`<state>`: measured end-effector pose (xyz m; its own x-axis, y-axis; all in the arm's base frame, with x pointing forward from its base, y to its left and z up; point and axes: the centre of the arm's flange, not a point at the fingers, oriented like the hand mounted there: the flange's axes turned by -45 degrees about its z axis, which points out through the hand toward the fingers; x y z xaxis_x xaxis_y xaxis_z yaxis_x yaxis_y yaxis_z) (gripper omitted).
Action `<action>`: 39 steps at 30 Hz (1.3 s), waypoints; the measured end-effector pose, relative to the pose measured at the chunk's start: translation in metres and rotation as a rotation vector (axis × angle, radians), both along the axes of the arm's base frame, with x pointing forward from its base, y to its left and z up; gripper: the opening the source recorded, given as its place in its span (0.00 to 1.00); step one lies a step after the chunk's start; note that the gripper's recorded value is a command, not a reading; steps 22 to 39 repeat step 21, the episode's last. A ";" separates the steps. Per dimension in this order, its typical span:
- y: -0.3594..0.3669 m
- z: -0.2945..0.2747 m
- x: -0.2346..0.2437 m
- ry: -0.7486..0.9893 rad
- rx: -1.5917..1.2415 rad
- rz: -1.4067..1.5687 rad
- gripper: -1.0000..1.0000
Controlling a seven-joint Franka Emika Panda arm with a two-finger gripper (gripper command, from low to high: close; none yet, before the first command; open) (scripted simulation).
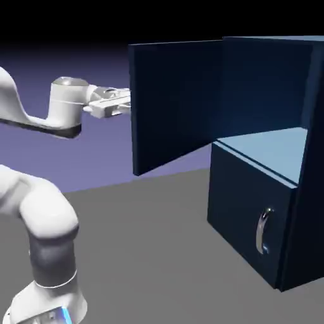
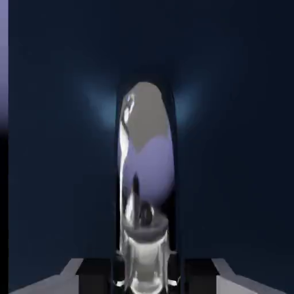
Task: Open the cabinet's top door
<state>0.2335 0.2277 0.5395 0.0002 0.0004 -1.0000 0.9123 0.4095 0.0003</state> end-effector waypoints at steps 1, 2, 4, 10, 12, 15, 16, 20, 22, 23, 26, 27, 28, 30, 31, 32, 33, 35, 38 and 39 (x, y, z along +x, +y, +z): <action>0.009 0.000 0.000 0.000 0.000 -0.024 0.00; 0.018 0.000 0.000 0.000 0.000 -0.048 0.00; 0.035 0.000 0.001 0.000 0.000 -0.093 0.00; 0.077 0.000 0.006 0.000 0.000 -0.205 0.00; 0.088 0.000 0.008 0.000 0.000 -0.236 0.00; 0.103 0.000 0.012 0.000 0.000 -0.276 0.00; 0.108 0.000 0.013 0.000 0.000 -0.289 0.00; 0.126 0.000 0.018 0.000 0.000 -0.339 0.00; 0.130 0.000 0.020 0.000 0.000 -0.352 0.00; 0.130 0.000 0.020 0.000 0.000 -0.352 0.00; 0.130 0.000 0.020 0.000 0.000 -0.352 0.00; 0.130 0.000 0.020 0.000 0.000 -0.352 0.00; 0.130 0.000 0.020 0.000 0.000 -0.352 0.00; 0.130 0.000 0.020 0.000 0.000 -0.352 0.00; 0.130 0.000 0.020 0.000 0.000 -0.352 0.00; 0.130 0.000 0.020 0.000 0.000 -0.352 0.00; 0.130 0.000 0.020 0.000 0.000 -0.352 0.00; 0.130 0.000 0.020 0.000 0.000 -0.352 0.00; 0.130 0.000 0.020 0.000 0.000 -0.352 0.00; 0.130 0.000 0.020 0.000 0.000 -0.352 0.00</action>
